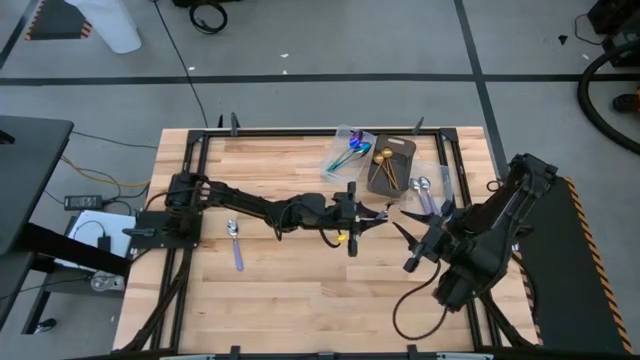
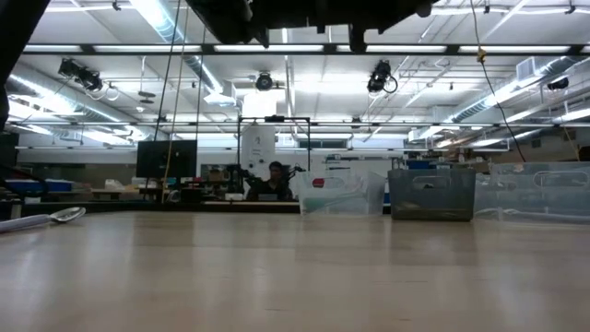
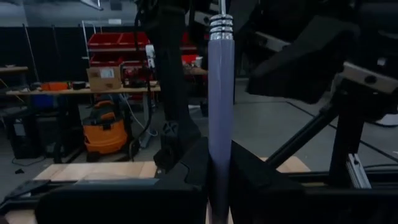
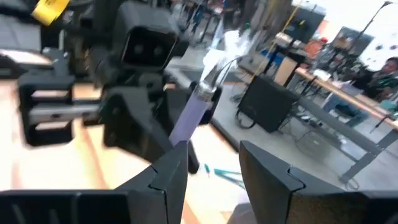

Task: Sort silverware by color (type)
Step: Put the purple spoon into the right transparent bin

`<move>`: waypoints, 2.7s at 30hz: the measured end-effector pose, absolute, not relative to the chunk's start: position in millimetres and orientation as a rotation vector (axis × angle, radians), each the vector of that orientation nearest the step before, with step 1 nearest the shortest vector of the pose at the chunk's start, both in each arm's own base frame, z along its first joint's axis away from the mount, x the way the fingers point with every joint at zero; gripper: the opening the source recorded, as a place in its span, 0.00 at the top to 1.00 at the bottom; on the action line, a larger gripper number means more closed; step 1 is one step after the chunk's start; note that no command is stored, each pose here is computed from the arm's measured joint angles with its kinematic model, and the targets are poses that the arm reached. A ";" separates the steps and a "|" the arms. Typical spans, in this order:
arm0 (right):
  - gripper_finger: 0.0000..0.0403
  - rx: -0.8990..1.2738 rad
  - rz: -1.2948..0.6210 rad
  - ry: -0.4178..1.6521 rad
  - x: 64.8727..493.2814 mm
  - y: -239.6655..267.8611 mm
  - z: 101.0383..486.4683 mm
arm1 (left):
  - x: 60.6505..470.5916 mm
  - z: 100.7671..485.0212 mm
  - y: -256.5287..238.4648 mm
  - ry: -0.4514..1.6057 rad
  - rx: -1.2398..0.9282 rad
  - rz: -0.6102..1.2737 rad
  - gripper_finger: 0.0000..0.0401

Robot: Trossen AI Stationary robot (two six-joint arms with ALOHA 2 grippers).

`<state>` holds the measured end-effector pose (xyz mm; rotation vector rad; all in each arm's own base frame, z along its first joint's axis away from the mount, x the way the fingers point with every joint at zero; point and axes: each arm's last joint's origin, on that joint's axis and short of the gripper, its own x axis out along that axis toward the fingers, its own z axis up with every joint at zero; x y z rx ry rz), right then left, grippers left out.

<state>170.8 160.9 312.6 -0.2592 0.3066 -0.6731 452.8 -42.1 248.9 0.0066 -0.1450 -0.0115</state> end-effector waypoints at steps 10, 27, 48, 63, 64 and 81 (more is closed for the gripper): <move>0.62 -0.270 -0.400 0.461 193.2 170.2 340.7 | 438.7 273.1 -40.3 -0.045 0.064 0.010 0.90; 0.62 -0.201 -0.368 0.384 162.9 126.9 337.7 | 428.8 287.6 -37.8 -0.009 0.110 0.084 0.90; 0.62 -0.127 -0.074 0.124 157.8 71.8 323.3 | 429.0 288.0 -37.8 -0.016 0.106 0.084 0.90; 0.55 -0.242 -0.044 0.010 182.4 58.8 314.6 | 429.1 287.3 -37.7 -0.011 0.105 0.084 0.90; 0.55 -0.240 -0.052 0.007 184.6 58.0 314.3 | 429.2 287.3 -37.3 -0.010 0.104 0.085 0.90; 0.68 -0.175 -0.325 0.040 217.7 56.6 296.8 | 427.9 284.9 -31.9 0.024 0.100 0.300 0.90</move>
